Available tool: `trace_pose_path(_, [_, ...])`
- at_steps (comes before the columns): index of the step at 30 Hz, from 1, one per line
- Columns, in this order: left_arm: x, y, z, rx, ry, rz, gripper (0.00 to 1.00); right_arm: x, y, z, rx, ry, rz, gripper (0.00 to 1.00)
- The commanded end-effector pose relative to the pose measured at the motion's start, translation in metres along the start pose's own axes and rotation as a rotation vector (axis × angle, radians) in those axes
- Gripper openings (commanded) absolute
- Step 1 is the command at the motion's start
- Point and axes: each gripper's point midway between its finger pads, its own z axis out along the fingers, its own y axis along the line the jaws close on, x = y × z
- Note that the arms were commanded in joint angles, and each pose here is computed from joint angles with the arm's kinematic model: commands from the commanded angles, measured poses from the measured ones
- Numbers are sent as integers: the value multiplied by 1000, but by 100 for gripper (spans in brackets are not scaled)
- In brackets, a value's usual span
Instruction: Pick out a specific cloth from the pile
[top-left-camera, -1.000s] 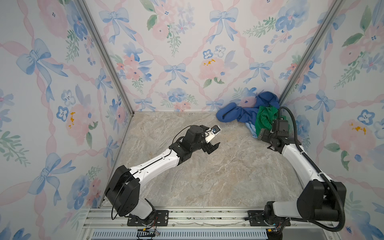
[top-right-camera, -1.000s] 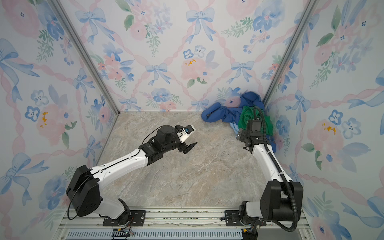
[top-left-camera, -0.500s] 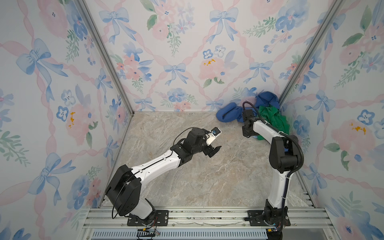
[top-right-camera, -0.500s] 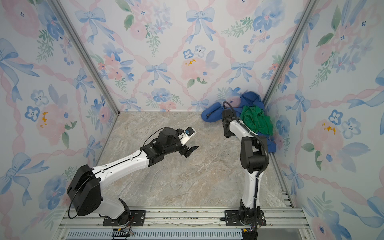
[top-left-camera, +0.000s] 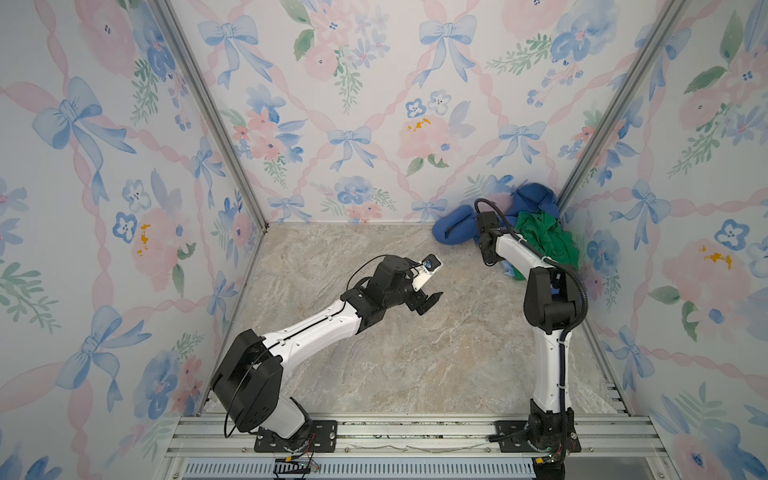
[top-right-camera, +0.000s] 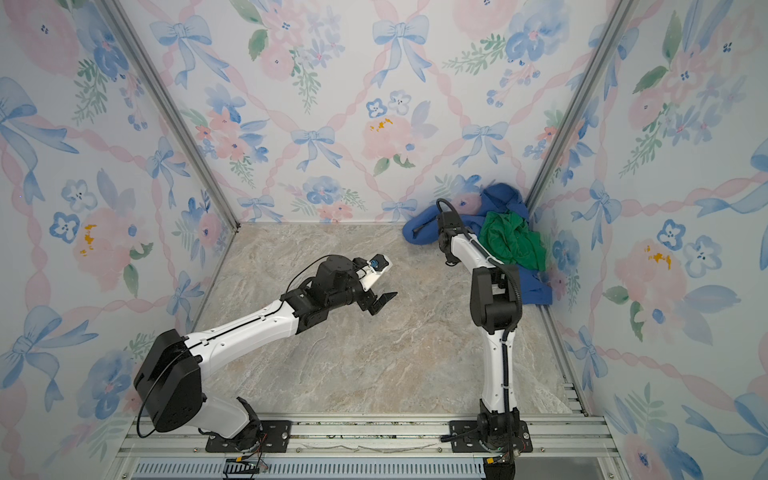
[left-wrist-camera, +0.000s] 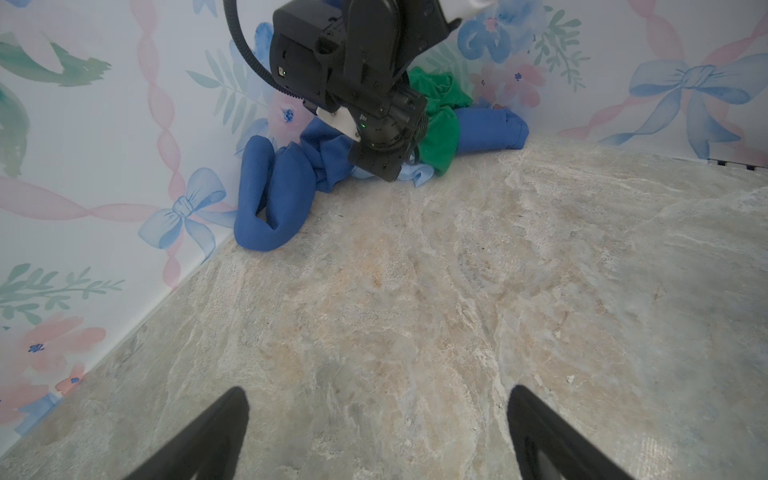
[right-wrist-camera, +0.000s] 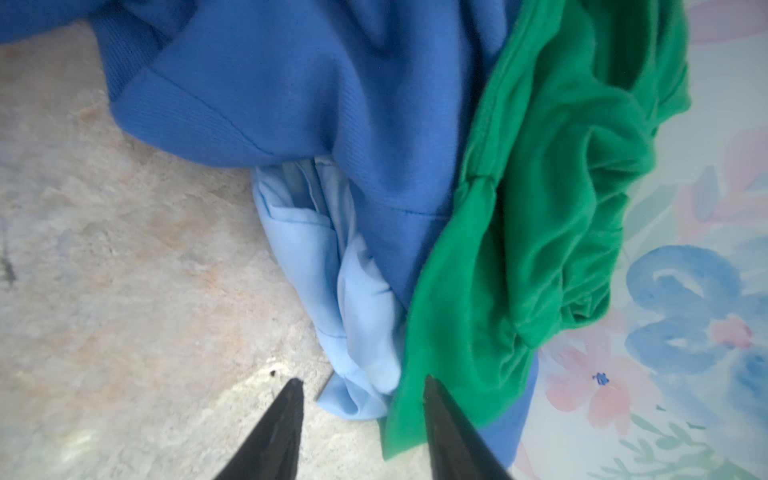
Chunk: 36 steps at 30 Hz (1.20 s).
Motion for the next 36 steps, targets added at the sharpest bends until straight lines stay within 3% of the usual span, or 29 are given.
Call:
trace_pose_path(1, [4, -5, 6, 24, 21, -7, 98, 6, 7, 12, 16, 46, -78, 43])
trace_pose_path(4, [7, -6, 9, 33, 31, -11, 98, 6, 7, 18, 25, 43, -76, 40])
trace_pose_path(18, [21, -12, 20, 58, 69, -17, 98, 8, -4, 56, 76, 80, -112, 42])
trace_pose_path(20, [21, -13, 21, 61, 71, -19, 98, 9, -6, 61, 61, 89, -108, 27])
trace_pose_path(22, [21, -13, 22, 62, 72, -20, 98, 11, -7, 63, 54, 98, -104, 2])
trace_pose_path(24, [21, -13, 23, 64, 72, -22, 98, 10, -4, 58, 32, 89, -104, 0])
trace_pose_path(29, [22, -15, 24, 72, 74, -28, 98, -21, -26, 0, -11, -39, -7, 0])
trace_pose_path(36, [8, -17, 14, 74, 42, -25, 98, -97, -126, -139, -150, -329, 253, 0])
